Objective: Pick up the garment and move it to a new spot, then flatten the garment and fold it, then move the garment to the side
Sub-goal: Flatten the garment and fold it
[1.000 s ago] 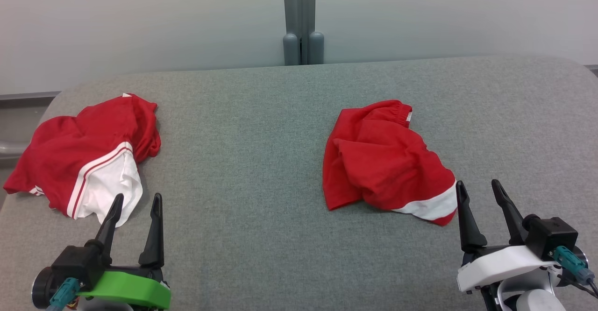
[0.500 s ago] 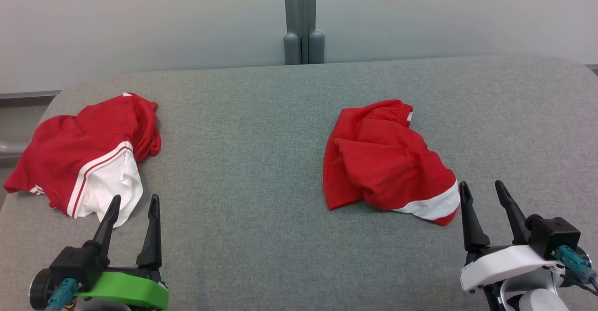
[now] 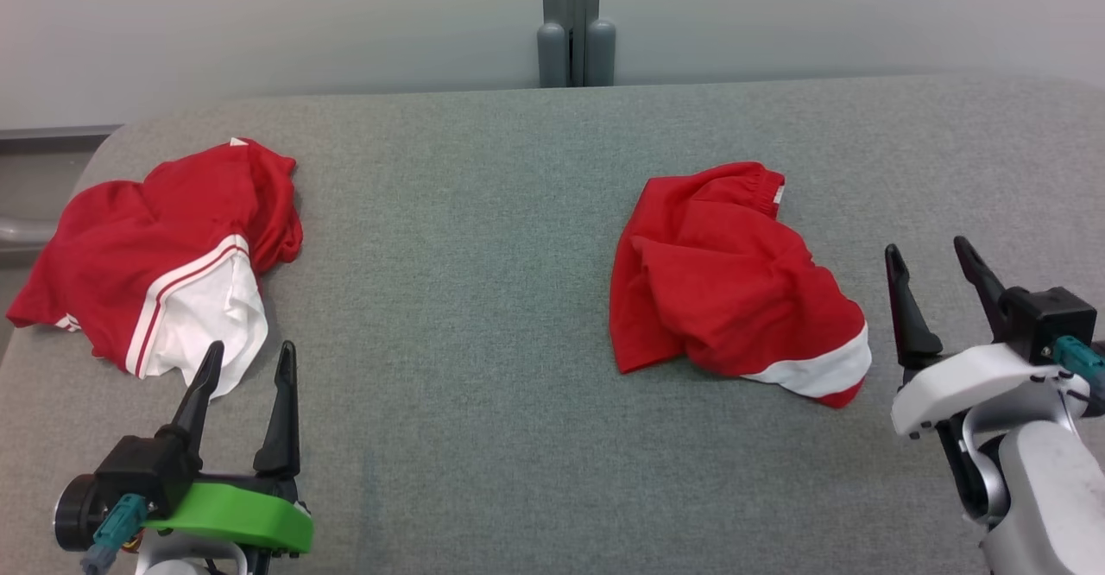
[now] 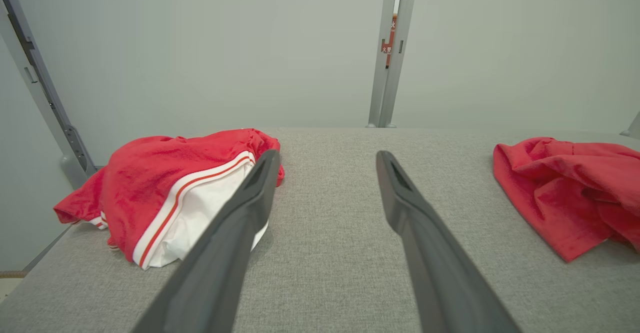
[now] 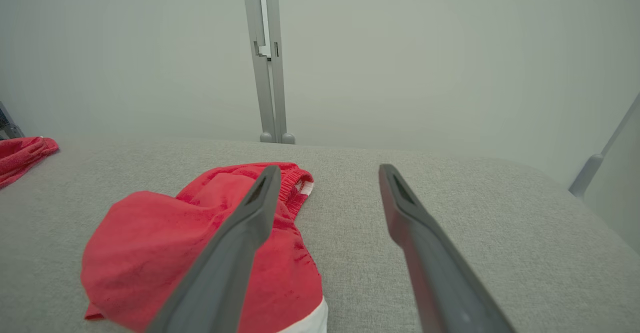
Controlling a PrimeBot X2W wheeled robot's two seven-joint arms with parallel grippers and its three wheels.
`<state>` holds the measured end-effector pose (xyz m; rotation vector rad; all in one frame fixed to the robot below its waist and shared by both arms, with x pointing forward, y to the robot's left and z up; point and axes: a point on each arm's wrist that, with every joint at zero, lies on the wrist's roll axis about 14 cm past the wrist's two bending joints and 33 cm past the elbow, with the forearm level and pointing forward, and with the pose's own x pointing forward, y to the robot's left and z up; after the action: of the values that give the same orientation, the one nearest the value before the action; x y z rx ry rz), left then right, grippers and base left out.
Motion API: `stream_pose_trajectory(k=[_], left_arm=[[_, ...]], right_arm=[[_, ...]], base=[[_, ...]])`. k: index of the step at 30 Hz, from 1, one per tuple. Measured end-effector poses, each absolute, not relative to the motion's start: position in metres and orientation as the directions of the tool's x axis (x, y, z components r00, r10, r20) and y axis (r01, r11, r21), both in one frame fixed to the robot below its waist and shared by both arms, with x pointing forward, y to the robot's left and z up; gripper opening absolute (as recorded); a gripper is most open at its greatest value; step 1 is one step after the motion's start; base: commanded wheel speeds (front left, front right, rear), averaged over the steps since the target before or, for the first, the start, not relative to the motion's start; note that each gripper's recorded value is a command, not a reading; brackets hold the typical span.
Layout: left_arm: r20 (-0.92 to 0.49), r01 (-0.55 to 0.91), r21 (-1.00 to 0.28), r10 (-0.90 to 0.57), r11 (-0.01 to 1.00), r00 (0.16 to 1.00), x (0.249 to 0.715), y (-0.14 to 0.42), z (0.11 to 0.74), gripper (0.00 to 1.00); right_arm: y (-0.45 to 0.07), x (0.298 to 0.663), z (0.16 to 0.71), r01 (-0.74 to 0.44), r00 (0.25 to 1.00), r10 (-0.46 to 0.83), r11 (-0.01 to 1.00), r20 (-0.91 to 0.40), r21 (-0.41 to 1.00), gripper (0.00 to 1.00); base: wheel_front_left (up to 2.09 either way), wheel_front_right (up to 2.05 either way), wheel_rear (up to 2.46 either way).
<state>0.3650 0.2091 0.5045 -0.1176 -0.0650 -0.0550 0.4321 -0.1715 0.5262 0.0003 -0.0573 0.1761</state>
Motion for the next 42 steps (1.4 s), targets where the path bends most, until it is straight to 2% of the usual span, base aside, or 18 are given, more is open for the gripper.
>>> stream_pose_trajectory(k=[4, 10, 17, 23, 24, 25, 26, 33, 38, 42], left_arm=[[0.061, 0.052, -0.116, -0.045, 0.992, 0.997, 0.369, 0.21, 0.502, 1.0], [0.045, 0.035, -0.118, -0.03, 0.992, 0.999, 0.376, 0.213, 0.497, 1.0], [0.019, 0.014, -0.12, -0.012, 0.993, 1.0, 0.381, 0.217, 0.488, 1.0], [0.004, 0.004, -0.118, -0.004, 0.993, 1.0, 0.383, 0.22, 0.484, 1.0], [0.005, 0.004, -0.119, -0.004, 0.993, 1.0, 0.384, 0.22, 0.484, 1.0], [0.007, 0.005, -0.119, -0.004, 0.993, 1.0, 0.385, 0.22, 0.484, 1.0], [0.008, 0.005, -0.119, -0.004, 0.993, 1.0, 0.385, 0.22, 0.485, 1.0], [0.022, 0.01, -0.123, -0.007, 0.992, 1.0, 0.385, 0.218, 0.489, 1.0], [0.041, 0.02, -0.131, -0.014, 0.991, 0.999, 0.384, 0.213, 0.495, 1.0], [0.052, 0.026, -0.133, -0.02, 0.991, 0.998, 0.382, 0.209, 0.498, 1.0]], right_arm=[[-0.179, 0.452, 0.513, -0.174, 0.985, 0.175, 0.984, -0.001, -0.031, 1.0], [-0.177, 0.469, 0.463, -0.188, 0.97, 0.182, 0.982, -0.161, -0.019, 1.0], [-0.164, 0.469, 0.406, -0.19, 0.93, 0.194, 0.981, -0.312, 0.041, 1.0], [-0.146, 0.461, 0.376, -0.192, 0.897, 0.215, 0.976, -0.387, 0.098, 1.0], [-0.144, 0.46, 0.375, -0.192, 0.893, 0.218, 0.976, -0.392, 0.105, 0.69], [-0.142, 0.46, 0.374, -0.192, 0.893, 0.22, 0.975, -0.392, 0.111, 0.13], [-0.142, 0.46, 0.374, -0.19, 0.893, 0.22, 0.975, -0.393, 0.115, 0.0], [-0.164, 0.472, 0.395, -0.152, 0.924, 0.177, 0.983, -0.339, 0.1, 0.0], [-0.196, 0.498, 0.455, -0.121, 0.977, 0.127, 0.992, -0.17, 0.045, 0.0], [-0.191, 0.506, 0.493, -0.151, 0.987, 0.151, 0.988, -0.059, 0.013, 0.0]], base=[[0.0, 0.0, 0.0], [0.0, 0.0, 0.0], [0.0, 0.0, 0.0], [0.0, 0.0, 0.0], [0.0, 0.0, 0.0], [0.0, 0.0, 0.0], [0.0, 0.0, 0.0], [0.0, 0.0, 0.0], [0.0, 0.0, 0.0], [0.0, 0.0, 0.0]])
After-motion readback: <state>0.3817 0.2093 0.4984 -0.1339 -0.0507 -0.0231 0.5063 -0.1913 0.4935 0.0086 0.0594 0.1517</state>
